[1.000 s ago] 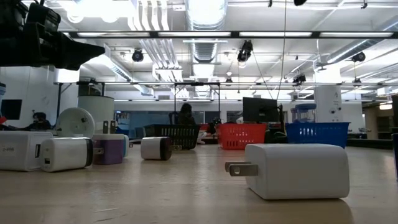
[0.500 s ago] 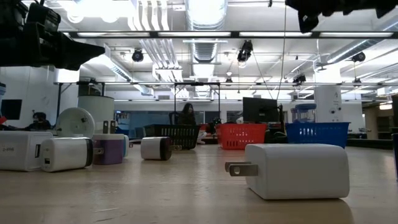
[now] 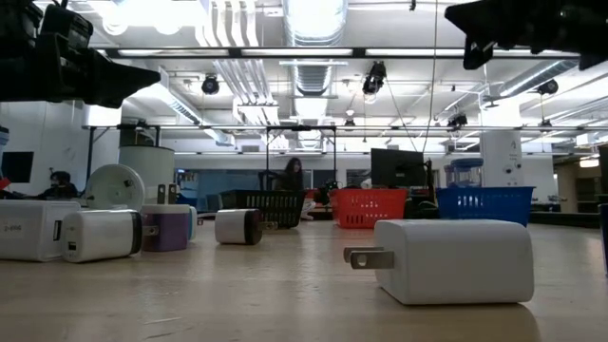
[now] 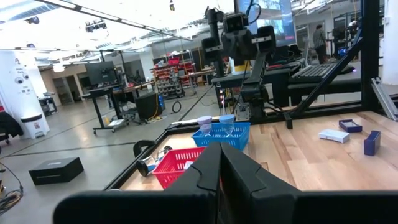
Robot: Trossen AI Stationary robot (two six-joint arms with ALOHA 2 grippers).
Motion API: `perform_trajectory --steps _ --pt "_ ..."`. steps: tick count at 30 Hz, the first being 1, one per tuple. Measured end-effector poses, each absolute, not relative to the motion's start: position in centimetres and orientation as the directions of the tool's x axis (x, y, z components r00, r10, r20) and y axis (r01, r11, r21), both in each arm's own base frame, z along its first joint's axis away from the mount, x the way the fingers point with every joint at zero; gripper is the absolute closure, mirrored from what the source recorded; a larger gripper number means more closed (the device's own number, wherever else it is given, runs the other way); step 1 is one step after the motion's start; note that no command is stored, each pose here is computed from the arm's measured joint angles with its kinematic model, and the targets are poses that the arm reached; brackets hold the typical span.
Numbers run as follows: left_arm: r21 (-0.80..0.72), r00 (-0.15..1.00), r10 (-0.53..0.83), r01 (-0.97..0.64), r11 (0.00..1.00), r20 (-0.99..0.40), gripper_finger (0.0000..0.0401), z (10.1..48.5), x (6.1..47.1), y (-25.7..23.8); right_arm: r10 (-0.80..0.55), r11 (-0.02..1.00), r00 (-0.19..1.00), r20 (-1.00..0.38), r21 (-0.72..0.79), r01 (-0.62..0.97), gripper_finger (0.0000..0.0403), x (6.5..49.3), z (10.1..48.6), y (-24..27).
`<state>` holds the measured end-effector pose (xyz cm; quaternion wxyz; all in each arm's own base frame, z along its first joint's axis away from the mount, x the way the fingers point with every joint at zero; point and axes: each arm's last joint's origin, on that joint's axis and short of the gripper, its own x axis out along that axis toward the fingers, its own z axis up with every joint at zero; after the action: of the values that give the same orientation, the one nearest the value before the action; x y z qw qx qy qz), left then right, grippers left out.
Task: Pick & Place Office items
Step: Put the top white black charger adapter into the black bin
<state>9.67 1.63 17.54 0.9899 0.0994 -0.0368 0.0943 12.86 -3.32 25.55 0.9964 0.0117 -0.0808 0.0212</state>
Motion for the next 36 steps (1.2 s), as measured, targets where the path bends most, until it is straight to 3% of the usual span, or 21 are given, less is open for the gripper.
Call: perform_trajectory --steps 10,20,31,36 --pt "0.184 0.980 0.180 -0.192 0.964 0.080 0.0387 17.4 9.7 1.6 0.034 0.999 0.987 0.154 0.023 -0.038 0.0394 12.6 22.4 -3.3" --pt "0.161 0.981 0.180 -0.190 0.969 0.075 0.0387 17.4 9.7 1.6 -0.100 0.994 0.988 0.119 0.062 0.093 0.0394 11.5 21.5 -3.2" --pt "0.157 0.981 0.179 -0.189 0.969 0.074 0.0387 17.4 9.7 1.6 -0.103 0.995 0.991 0.087 0.003 0.103 0.0394 11.0 20.2 -3.1" --pt "0.157 0.981 0.180 -0.189 0.969 0.074 0.0387 17.4 9.7 1.6 -0.192 0.981 0.980 0.041 0.008 0.192 0.0394 11.0 19.2 -3.4"
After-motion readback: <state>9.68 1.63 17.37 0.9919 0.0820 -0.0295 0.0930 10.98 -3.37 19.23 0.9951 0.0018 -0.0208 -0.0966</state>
